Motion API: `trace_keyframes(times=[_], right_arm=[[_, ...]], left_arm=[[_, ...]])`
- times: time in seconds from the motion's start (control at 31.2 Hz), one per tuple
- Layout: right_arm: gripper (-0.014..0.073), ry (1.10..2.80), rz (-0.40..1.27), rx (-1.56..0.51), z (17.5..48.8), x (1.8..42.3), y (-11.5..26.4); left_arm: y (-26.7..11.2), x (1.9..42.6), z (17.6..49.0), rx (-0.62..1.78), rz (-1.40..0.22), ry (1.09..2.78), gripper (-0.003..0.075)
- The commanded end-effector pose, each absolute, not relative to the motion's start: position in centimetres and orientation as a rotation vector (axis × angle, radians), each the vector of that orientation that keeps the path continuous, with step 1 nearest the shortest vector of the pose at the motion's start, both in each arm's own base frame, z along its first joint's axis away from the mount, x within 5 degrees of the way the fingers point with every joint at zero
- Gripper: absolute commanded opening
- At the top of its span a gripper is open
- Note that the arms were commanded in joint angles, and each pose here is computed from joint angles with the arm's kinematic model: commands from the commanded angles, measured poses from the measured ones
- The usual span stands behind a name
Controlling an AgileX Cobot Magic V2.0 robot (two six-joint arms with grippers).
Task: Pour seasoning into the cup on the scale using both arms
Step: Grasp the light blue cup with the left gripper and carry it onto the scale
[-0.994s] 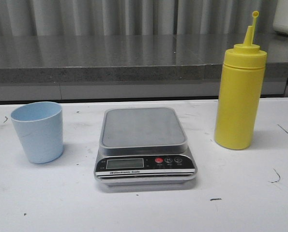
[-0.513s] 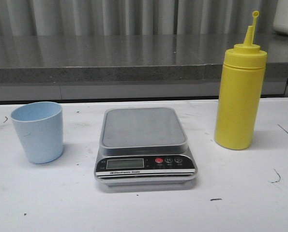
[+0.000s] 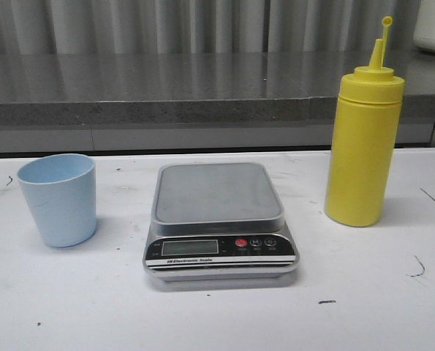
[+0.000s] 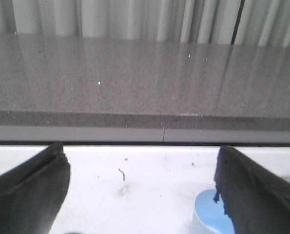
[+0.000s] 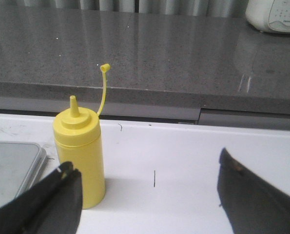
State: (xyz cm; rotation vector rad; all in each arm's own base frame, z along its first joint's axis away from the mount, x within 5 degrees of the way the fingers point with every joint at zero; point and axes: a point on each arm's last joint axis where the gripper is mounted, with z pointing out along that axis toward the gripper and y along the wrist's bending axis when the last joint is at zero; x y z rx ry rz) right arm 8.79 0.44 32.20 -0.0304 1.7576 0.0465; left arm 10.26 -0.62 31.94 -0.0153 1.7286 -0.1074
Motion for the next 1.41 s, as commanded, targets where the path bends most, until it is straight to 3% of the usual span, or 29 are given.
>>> trace_keyframes(times=[0.0, 0.22, 0.45, 0.64, 1.09, 1.25, 1.38], right_arm=[[0.0588, 1.657, 0.009, -0.046, 34.0, 8.9, 0.3], [0.0588, 1.655, 0.009, -0.046, 34.0, 8.9, 0.3], [0.0588, 1.657, 0.009, -0.046, 34.0, 8.9, 0.3], [0.0588, 1.663, 0.010, -0.046, 34.0, 8.9, 0.3], [0.0588, 1.665, 0.010, -0.046, 33.9, 8.9, 0.3], [0.0588, 1.666, 0.010, -0.047, 33.9, 8.9, 0.3], [0.0588, 1.666, 0.010, -0.047, 33.9, 8.9, 0.3]], left_arm=[[-0.8, 12.6, 33.9, -0.025, -0.126, 1.725, 0.0574], [-3.7, 18.2, 34.5, 0.121, -0.213, 1.922, 0.0573], [-8.5, 24.6, 32.2, 0.347, -0.222, 2.271, 0.0523], [-10.1, 29.2, 30.6, 0.374, -0.186, 2.473, 0.0490], [-11.5, 33.8, 23.6, 0.401, -0.119, 2.690, 0.0482], [-11.6, 34.1, 23.0, 0.402, -0.117, 2.700, 0.0356], [-11.6, 34.2, 23.1, 0.404, -0.114, 2.690, 0.0146]])
